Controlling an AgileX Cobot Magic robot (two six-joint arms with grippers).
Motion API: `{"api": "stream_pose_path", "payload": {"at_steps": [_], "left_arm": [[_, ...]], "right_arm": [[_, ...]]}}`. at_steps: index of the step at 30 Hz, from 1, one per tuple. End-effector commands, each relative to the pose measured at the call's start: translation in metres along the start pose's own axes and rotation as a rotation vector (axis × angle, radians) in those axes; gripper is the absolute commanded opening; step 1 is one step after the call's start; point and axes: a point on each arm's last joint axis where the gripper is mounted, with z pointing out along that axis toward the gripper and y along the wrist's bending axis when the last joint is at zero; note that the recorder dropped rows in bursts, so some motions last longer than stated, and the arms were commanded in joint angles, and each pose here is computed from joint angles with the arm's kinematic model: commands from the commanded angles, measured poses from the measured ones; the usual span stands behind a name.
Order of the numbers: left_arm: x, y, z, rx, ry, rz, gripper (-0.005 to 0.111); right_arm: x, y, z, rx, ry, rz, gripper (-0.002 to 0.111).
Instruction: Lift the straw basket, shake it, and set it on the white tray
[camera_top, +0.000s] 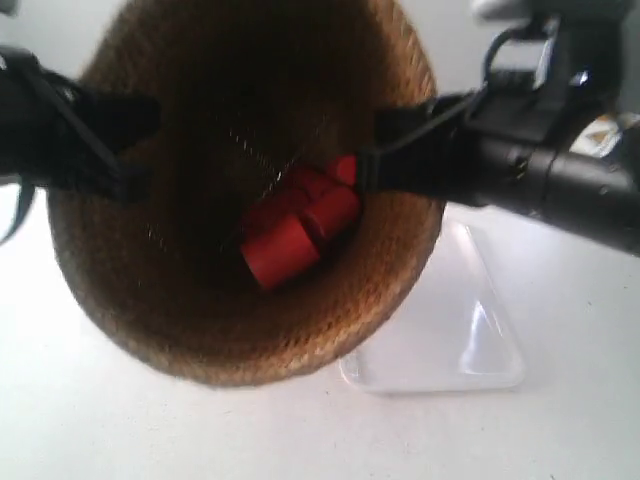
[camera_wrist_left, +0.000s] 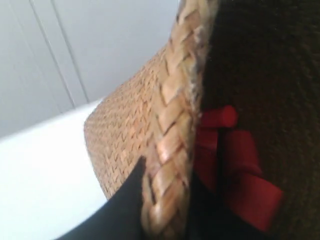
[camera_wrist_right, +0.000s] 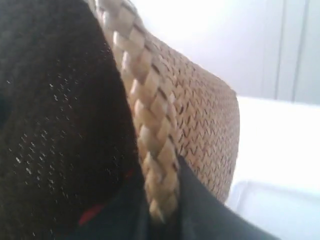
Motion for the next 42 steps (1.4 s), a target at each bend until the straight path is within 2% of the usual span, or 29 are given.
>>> {"api": "stream_pose_path", "payload": {"at_steps": [1,2,4,7,9,10,12,14,15,17,19,21,23,25,27,29,30,31,32,33,34,35,36,37,38,39,40,41,42], "left_arm": [[-0.012,-0.018,-0.025,0.213,0.21,-0.005,0.0],[-0.017,-0.022,-0.035,0.239,0.195,0.0,0.0],[-0.02,-0.019,-0.037,0.201,0.124,-0.004,0.0],[-0.008,0.001,-0.009,-0.003,-0.04,-0.03,0.0],[0.007,0.011,0.012,-0.078,-0.03,-0.039,0.0],[0.006,0.01,0.012,-0.059,-0.006,-0.048,0.0],[-0.006,-0.003,-0.003,0.059,0.067,-0.028,0.0],[-0.015,-0.015,-0.022,0.146,0.085,0.011,0.0],[-0.018,-0.017,-0.028,0.154,0.063,0.016,0.0],[-0.017,-0.016,-0.026,0.119,0.006,0.024,0.0],[-0.004,-0.008,-0.009,0.028,-0.044,0.027,0.0],[0.005,-0.001,0.005,-0.026,-0.04,0.025,0.0],[-0.004,-0.003,0.001,0.008,-0.02,0.006,0.0],[-0.026,-0.014,-0.024,0.11,-0.016,0.031,0.0],[-0.043,-0.02,-0.048,0.161,-0.066,0.072,0.0],[-0.046,-0.02,-0.054,0.14,-0.129,0.092,0.0],[-0.035,-0.014,-0.039,0.072,-0.15,0.089,0.0],[-0.014,-0.004,-0.011,0.001,-0.096,0.064,0.0],[-0.008,-0.003,-0.003,0.005,-0.046,0.027,0.0],[-0.008,-0.009,-0.003,0.092,0.083,-0.094,0.0],[-0.013,-0.013,-0.011,0.138,0.117,-0.098,0.0],[-0.025,-0.021,-0.03,0.213,0.131,-0.02,0.0],[-0.03,-0.022,-0.035,0.217,0.1,0.017,0.0],[-0.032,-0.018,-0.034,0.162,0.012,0.095,0.0],[-0.026,-0.015,-0.026,0.126,-0.003,0.122,0.0],[-0.016,-0.008,-0.011,0.058,-0.015,0.131,0.0],[-0.009,-0.002,-0.001,0.018,-0.011,0.108,0.0],[-0.006,-0.001,0.004,0.018,0.012,0.051,0.0],[-0.012,-0.006,-0.004,0.089,0.071,0.001,0.0]], "right_arm": [[-0.006,0.023,-0.017,-0.139,0.189,0.095,0.0],[-0.012,0.032,-0.026,-0.181,0.168,0.073,0.0],[-0.017,0.036,-0.032,-0.189,0.06,-0.016,0.0],[-0.004,0.02,-0.008,-0.076,-0.075,-0.055,0.0],[0.009,0.006,0.012,-0.008,-0.05,-0.064,0.0],[0.012,0.005,0.017,-0.003,-0.006,-0.044,0.0],[0.005,0.015,0.008,-0.063,0.084,0.025,0.0],[-0.009,0.031,-0.013,-0.149,0.08,0.012,0.0],[-0.015,0.035,-0.023,-0.172,0.039,0.004,0.0],[-0.019,0.037,-0.029,-0.172,-0.064,-0.067,0.0],[-0.012,0.028,-0.017,-0.109,-0.119,-0.108,0.0],[-0.004,0.017,-0.002,-0.053,-0.095,-0.125,0.0],[-0.003,0.018,0.002,-0.064,-0.03,-0.132,0.0],[-0.021,0.033,-0.02,-0.15,-0.025,-0.138,0.0],[-0.036,0.045,-0.044,-0.217,-0.099,-0.142,0.0],[-0.039,0.045,-0.051,-0.22,-0.158,-0.159,0.0],[-0.021,0.036,-0.033,-0.153,-0.159,-0.19,0.0],[0.001,0.023,-0.008,-0.079,-0.089,-0.197,0.0],[0.006,0.02,-0.001,-0.067,-0.04,-0.155,0.0],[-0.004,0.026,-0.008,-0.109,-0.005,-0.04,0.0],[-0.014,0.032,-0.019,-0.15,-0.005,-0.008,0.0],[-0.029,0.041,-0.037,-0.206,-0.04,-0.005,0.0],[-0.033,0.042,-0.045,-0.216,-0.072,-0.023,0.0],[-0.033,0.038,-0.046,-0.192,-0.115,-0.11,0.0],[-0.026,0.034,-0.038,-0.156,-0.133,-0.181,0.0],[-0.013,0.025,-0.021,-0.09,-0.143,-0.245,0.0],[-0.004,0.018,-0.01,-0.05,-0.129,-0.241,0.0],[0.002,0.015,-0.001,-0.033,-0.095,-0.216,0.0],[-0.003,0.02,-0.005,-0.074,-0.036,-0.087,0.0]]}}
